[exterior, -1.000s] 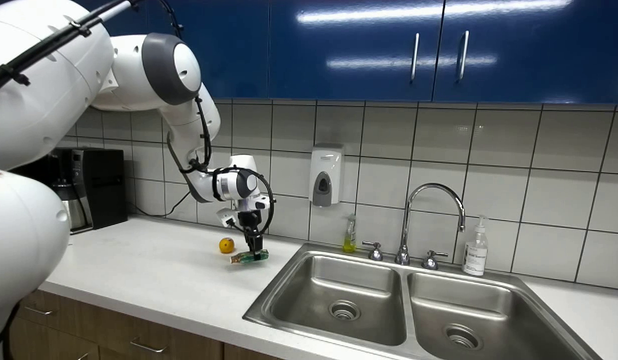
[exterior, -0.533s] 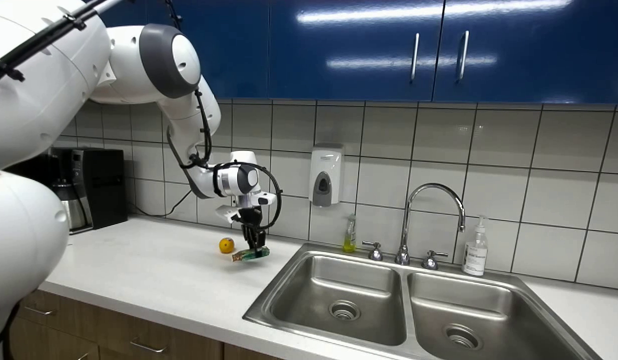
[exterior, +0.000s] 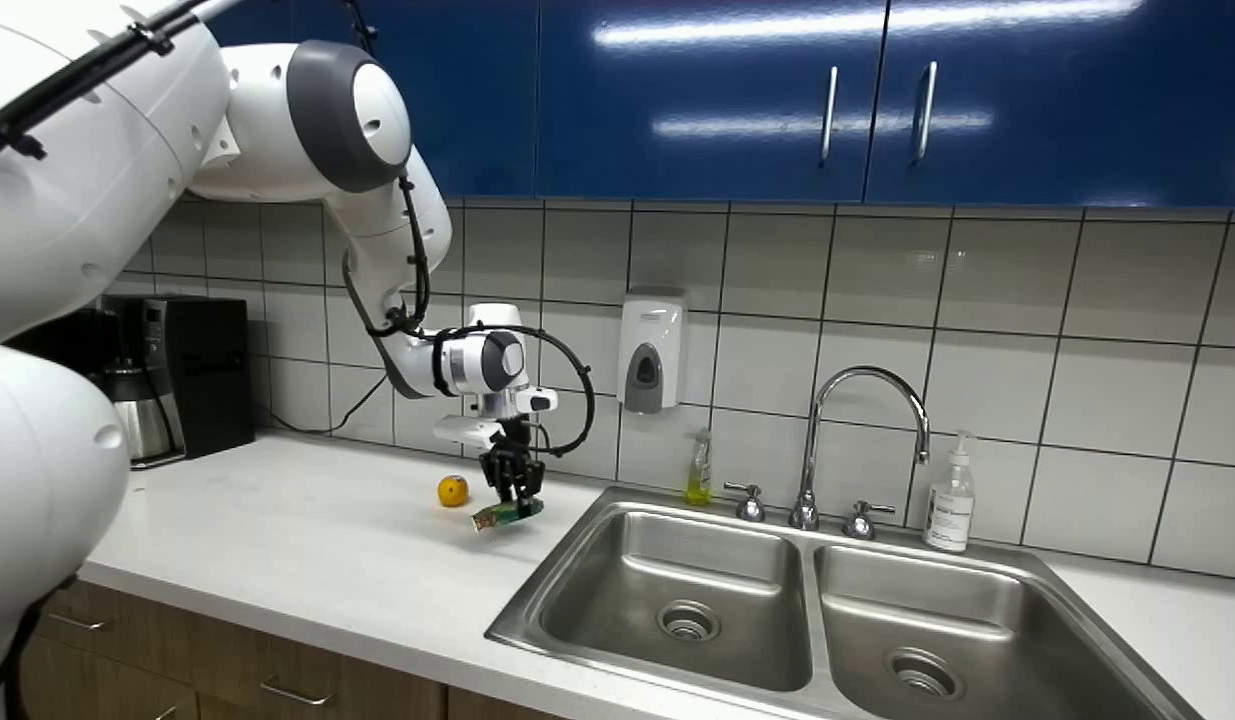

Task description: Put the green snack packet in the left sink

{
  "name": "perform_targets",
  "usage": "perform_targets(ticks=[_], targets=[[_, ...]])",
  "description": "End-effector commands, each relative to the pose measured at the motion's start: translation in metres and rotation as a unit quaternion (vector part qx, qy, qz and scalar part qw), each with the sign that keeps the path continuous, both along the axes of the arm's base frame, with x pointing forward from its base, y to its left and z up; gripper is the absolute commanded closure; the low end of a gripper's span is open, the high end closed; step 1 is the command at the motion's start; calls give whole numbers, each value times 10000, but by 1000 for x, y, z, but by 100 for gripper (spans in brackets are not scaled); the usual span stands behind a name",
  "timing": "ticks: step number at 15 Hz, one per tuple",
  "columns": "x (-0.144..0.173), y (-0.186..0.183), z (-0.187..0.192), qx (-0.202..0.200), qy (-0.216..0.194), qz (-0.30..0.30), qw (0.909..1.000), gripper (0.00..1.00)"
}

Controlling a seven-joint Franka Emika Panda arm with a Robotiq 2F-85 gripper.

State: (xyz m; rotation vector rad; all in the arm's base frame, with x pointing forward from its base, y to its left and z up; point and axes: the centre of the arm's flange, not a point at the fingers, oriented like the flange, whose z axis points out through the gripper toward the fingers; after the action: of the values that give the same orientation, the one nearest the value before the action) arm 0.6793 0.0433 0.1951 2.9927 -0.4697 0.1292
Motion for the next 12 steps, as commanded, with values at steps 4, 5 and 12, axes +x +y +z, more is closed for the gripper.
perform_targets(ticks=[4, 5, 12], targets=[[-14, -31, 13, -35, 13, 392, 9992, 83], [-15, -36, 14, -43, 9, 355, 9994, 83], [-25, -85, 15, -91, -69, -45, 9999, 83]])
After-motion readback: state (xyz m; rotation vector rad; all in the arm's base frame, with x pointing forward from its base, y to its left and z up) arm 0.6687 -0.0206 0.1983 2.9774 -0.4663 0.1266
